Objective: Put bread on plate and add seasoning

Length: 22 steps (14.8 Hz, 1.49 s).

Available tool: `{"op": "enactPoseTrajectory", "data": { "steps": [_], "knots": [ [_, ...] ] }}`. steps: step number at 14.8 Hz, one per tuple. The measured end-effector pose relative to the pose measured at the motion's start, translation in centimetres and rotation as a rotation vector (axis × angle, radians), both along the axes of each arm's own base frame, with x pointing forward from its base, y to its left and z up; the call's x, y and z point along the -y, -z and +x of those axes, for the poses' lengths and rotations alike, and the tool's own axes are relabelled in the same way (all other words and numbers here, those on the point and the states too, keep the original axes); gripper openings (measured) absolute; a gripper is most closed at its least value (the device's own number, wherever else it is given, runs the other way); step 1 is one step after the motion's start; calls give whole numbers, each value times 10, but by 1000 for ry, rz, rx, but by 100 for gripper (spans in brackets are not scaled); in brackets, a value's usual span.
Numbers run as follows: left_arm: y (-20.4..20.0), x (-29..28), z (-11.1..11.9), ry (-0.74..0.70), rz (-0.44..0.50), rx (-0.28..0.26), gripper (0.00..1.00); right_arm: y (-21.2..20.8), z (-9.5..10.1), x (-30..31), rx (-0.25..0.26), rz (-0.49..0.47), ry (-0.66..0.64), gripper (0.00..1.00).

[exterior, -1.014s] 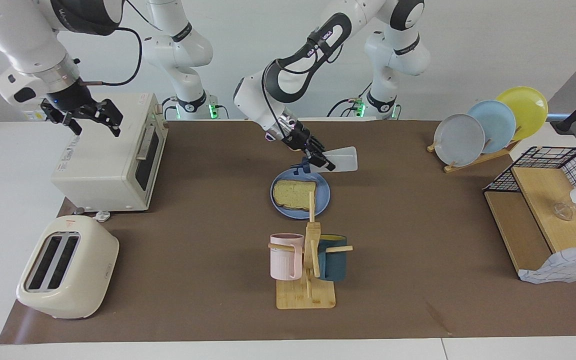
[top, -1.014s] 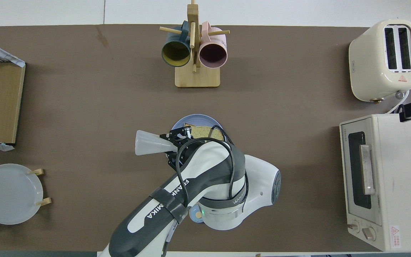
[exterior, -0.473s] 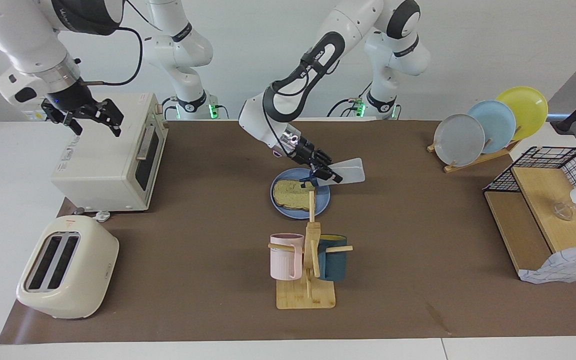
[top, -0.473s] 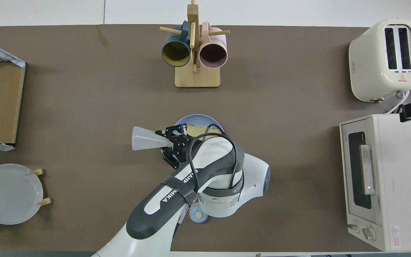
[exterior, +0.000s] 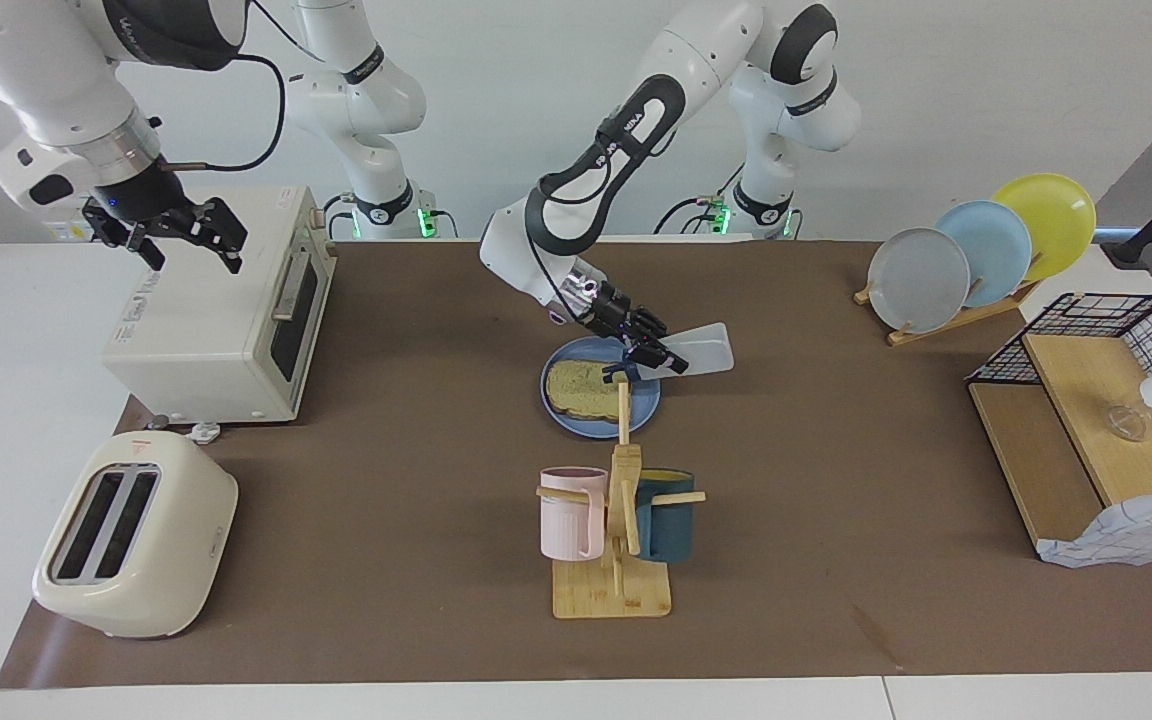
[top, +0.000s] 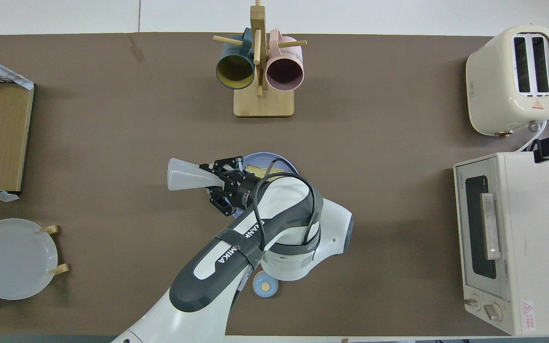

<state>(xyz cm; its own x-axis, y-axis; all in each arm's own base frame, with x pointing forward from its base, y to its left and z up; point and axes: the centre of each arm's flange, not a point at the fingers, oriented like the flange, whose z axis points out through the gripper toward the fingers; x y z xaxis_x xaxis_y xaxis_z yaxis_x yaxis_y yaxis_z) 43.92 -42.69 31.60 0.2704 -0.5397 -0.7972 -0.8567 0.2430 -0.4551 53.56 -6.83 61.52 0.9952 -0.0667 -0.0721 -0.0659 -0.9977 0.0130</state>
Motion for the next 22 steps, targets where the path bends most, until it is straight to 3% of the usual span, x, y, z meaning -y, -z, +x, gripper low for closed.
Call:
{"op": "enactPoseTrajectory", "data": {
  "steps": [5,10,22],
  "knots": [
    [-5,-20,23,-15,52,56,35,0,0,0,0,0,0,100],
    [-8,-19,21,-5,72,72,35,0,0,0,0,0,0,100],
    [-6,38,-52,67,64,27,35,0,0,0,0,0,0,100]
  ]
}}
